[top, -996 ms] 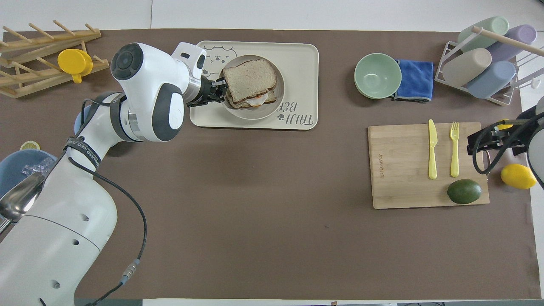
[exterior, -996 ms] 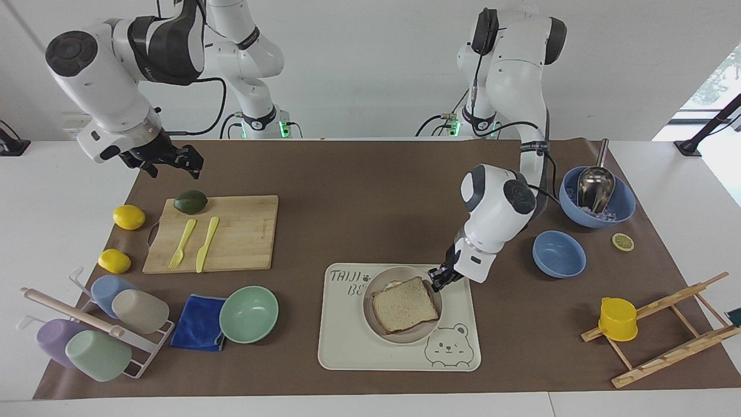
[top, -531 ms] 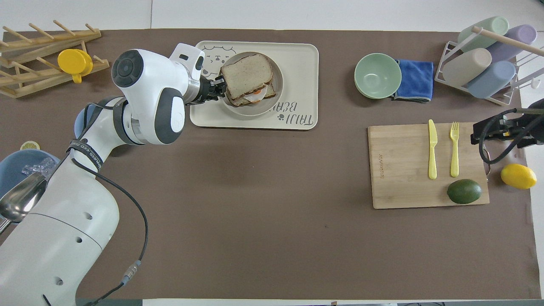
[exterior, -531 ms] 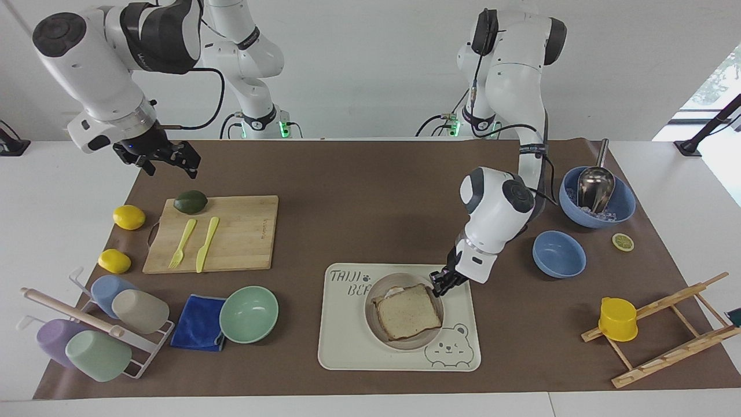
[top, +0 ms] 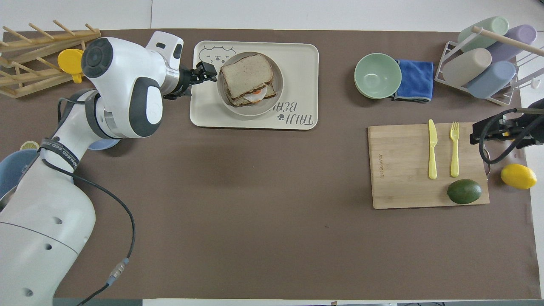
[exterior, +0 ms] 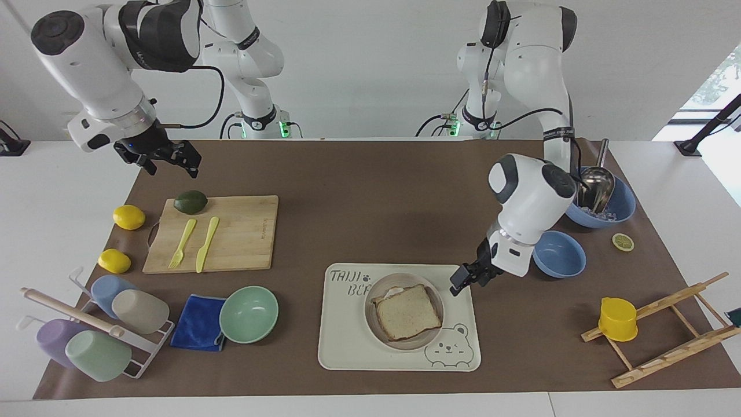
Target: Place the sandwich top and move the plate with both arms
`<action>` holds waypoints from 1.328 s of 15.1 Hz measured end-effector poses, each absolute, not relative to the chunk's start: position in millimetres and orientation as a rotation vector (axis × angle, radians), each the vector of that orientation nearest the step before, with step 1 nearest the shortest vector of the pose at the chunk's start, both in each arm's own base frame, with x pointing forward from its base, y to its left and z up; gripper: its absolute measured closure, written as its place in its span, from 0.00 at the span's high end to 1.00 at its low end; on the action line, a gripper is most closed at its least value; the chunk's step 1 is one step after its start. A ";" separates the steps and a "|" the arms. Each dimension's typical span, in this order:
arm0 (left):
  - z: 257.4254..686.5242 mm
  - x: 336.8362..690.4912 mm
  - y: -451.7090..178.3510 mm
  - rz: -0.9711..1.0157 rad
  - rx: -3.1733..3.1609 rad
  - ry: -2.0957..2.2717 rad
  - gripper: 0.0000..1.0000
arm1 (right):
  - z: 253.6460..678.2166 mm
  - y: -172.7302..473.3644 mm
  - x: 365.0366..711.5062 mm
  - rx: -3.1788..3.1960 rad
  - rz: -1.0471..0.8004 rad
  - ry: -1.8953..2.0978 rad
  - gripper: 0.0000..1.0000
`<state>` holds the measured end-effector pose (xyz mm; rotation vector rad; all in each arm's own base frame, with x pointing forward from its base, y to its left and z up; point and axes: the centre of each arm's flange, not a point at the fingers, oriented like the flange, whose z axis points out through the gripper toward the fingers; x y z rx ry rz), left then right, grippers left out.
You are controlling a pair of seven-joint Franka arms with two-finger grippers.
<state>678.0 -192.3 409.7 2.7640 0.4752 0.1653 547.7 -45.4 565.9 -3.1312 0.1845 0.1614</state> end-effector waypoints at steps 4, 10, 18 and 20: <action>484.3 652.5 -140.7 0.144 2.951 0.422 1.00 | 567.4 -45.4 547.0 -3.131 0.158 0.185 1.00; 557.6 604.0 -101.2 0.031 3.062 0.261 1.00 | 567.4 -45.4 547.0 -3.131 0.158 0.185 1.00; 614.5 526.4 -73.9 -0.210 3.078 0.021 1.00 | 567.4 -45.4 547.0 -3.131 0.158 0.185 1.00; 594.9 521.4 -83.4 -0.212 3.089 -0.008 1.00 | 567.4 -45.4 547.0 -3.131 0.158 0.185 1.00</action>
